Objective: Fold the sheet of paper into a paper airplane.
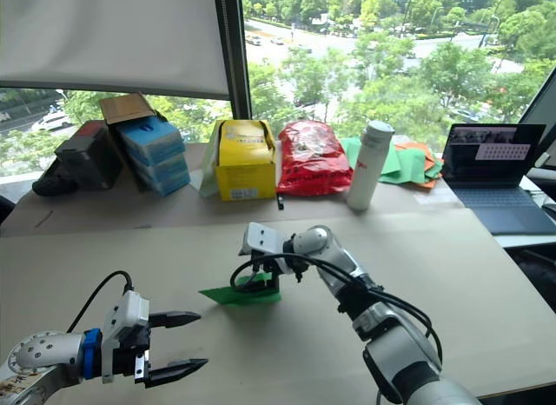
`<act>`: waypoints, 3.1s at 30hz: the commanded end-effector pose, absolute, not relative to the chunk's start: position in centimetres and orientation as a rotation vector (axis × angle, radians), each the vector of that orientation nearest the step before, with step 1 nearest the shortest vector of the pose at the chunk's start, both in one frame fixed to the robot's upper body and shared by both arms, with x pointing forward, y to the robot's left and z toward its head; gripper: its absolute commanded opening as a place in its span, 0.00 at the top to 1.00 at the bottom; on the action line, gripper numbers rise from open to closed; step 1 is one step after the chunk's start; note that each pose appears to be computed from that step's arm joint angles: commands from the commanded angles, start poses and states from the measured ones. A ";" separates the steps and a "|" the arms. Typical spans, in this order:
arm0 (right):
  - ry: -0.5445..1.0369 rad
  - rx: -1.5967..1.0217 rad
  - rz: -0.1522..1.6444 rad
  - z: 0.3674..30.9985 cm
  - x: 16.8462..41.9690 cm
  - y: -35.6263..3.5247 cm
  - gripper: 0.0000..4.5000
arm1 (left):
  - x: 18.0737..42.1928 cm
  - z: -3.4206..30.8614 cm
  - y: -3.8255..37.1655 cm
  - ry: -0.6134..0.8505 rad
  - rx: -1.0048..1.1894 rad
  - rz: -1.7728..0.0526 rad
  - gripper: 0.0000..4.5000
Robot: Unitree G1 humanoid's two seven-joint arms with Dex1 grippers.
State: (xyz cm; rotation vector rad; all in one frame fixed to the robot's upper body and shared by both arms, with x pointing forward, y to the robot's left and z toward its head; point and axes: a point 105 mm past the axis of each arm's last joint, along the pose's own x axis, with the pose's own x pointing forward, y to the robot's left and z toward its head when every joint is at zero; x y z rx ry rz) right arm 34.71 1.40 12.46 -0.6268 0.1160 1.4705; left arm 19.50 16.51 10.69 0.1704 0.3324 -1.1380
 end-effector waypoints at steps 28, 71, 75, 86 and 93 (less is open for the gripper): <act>0.047 -0.705 1.539 12.2 31.5 0.5 0.80 | 19.7 11.1 15.9 0.308 0.192 -1.157 0.00; 0.350 -0.225 -0.065 14.0 35.9 -23.2 0.99 | 23.7 16.1 9.9 0.012 0.184 -1.222 0.00; 0.336 -0.202 -0.050 14.1 35.8 -22.8 0.73 | 23.6 15.9 9.9 0.015 0.181 -1.234 0.00; 0.050 -0.184 0.355 19.7 34.2 -17.6 0.01 | 24.6 15.3 11.6 0.032 0.166 -1.141 0.00; 0.007 -0.211 0.791 16.5 29.4 -13.1 0.01 | 27.4 14.6 15.5 -0.022 0.129 -0.822 0.00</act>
